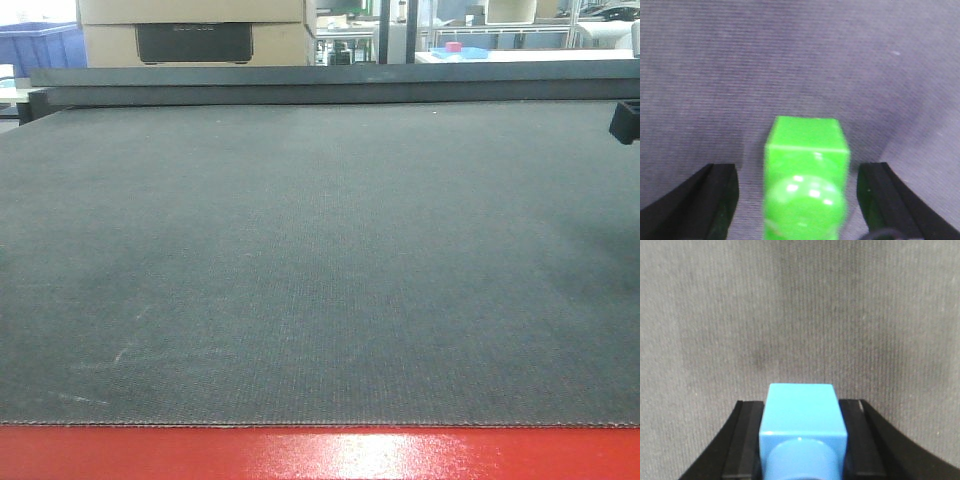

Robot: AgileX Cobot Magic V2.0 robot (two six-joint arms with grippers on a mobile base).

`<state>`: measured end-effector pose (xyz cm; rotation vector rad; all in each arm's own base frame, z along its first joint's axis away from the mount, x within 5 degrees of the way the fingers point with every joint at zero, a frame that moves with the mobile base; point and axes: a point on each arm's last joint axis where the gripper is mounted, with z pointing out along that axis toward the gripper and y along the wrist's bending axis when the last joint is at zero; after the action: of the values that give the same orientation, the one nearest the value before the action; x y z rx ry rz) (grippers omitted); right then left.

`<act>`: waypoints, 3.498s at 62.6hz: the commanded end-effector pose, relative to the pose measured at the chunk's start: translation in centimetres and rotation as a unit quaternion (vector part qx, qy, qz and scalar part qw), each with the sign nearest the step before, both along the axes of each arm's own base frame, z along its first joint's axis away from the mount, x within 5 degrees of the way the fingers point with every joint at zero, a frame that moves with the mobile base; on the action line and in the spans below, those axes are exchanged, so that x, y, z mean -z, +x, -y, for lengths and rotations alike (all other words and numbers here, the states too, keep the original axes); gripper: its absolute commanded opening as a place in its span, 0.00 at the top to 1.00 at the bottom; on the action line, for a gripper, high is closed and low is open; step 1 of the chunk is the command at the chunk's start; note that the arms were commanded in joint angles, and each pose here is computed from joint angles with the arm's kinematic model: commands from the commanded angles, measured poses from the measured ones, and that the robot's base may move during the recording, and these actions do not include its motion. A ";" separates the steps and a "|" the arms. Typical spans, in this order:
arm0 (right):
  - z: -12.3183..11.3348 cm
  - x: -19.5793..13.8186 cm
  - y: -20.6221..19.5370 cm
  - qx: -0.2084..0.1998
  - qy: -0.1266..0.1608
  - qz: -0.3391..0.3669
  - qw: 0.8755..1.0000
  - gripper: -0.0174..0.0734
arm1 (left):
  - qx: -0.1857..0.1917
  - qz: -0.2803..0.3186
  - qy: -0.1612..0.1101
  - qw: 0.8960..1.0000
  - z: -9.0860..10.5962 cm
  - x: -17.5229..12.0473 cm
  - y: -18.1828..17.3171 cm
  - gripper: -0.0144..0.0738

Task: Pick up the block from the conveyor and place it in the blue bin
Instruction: 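Lift both held blocks up off the conveyor belt, then drive the base away from the belt toward the blue bin shelves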

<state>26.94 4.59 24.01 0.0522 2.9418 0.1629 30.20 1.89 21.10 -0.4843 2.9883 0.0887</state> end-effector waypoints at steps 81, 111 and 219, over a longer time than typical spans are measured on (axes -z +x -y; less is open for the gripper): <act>-0.1 -5.7 -1.1 -0.039 0.029 0.191 0.980 0.99 | 0.229 0.170 -0.028 0.958 4.0 -6.2 -1.0 0.96; 0.9 -8.4 -6.0 -0.039 0.026 0.374 0.926 0.99 | 0.231 0.447 -0.054 0.863 7.6 -10.5 -7.6 0.96; 3.2 -12.8 -17.8 -0.035 -0.008 0.651 0.758 0.99 | 0.217 0.698 0.032 0.682 4.3 -16.6 -19.5 0.96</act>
<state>9.26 1.42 36.78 -0.1261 1.5413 0.1122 10.88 -2.43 37.44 0.1887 1.4880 -0.1548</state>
